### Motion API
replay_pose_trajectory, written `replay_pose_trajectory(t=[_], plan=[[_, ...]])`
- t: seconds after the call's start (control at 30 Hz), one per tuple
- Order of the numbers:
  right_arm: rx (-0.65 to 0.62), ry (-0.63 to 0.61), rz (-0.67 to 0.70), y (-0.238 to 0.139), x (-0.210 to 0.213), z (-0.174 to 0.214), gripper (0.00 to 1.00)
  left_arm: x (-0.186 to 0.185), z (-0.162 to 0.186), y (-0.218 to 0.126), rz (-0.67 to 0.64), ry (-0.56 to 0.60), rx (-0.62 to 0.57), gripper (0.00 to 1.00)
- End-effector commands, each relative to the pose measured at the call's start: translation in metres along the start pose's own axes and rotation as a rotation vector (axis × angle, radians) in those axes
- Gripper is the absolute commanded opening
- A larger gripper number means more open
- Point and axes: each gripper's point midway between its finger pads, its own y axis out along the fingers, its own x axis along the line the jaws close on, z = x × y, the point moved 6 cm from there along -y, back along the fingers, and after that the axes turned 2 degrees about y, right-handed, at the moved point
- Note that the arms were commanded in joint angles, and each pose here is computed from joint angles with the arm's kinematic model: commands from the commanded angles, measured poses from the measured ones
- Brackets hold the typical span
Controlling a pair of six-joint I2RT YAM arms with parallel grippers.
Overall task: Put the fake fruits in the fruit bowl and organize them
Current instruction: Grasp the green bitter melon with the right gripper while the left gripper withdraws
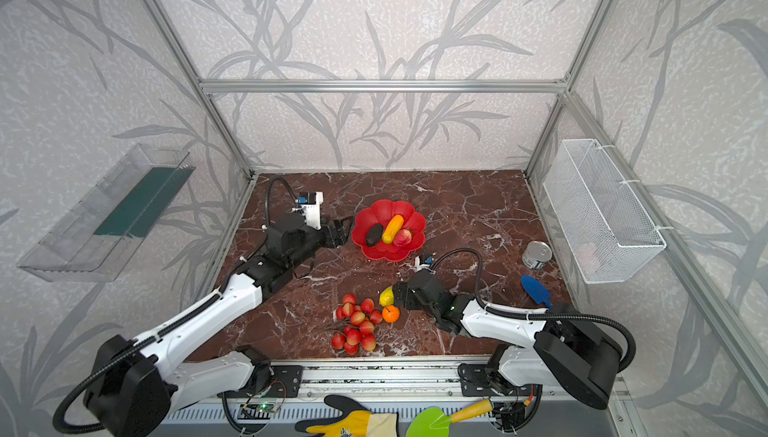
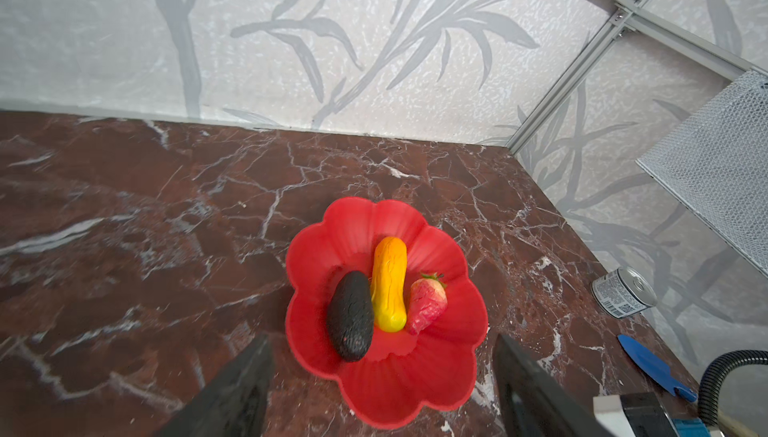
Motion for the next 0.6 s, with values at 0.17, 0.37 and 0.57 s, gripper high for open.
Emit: replay_pose_trajectory(t=[0.17, 0.37, 0.57], plan=[[-0.080, 0.151, -0.013, 0.017, 0.017, -0.011, 0.96, 0.025, 0.008, -0.037, -0.131, -0.039, -0.069, 0.86], [-0.076, 0.199, -0.006, 0.034, 0.021, -0.009, 0.91, 0.032, 0.011, -0.054, -0.154, -0.050, -0.109, 0.88], [-0.098, 0.246, 0.005, 0.043, 0.018, -0.008, 0.68, 0.036, 0.011, -0.064, -0.181, -0.042, -0.123, 0.90]])
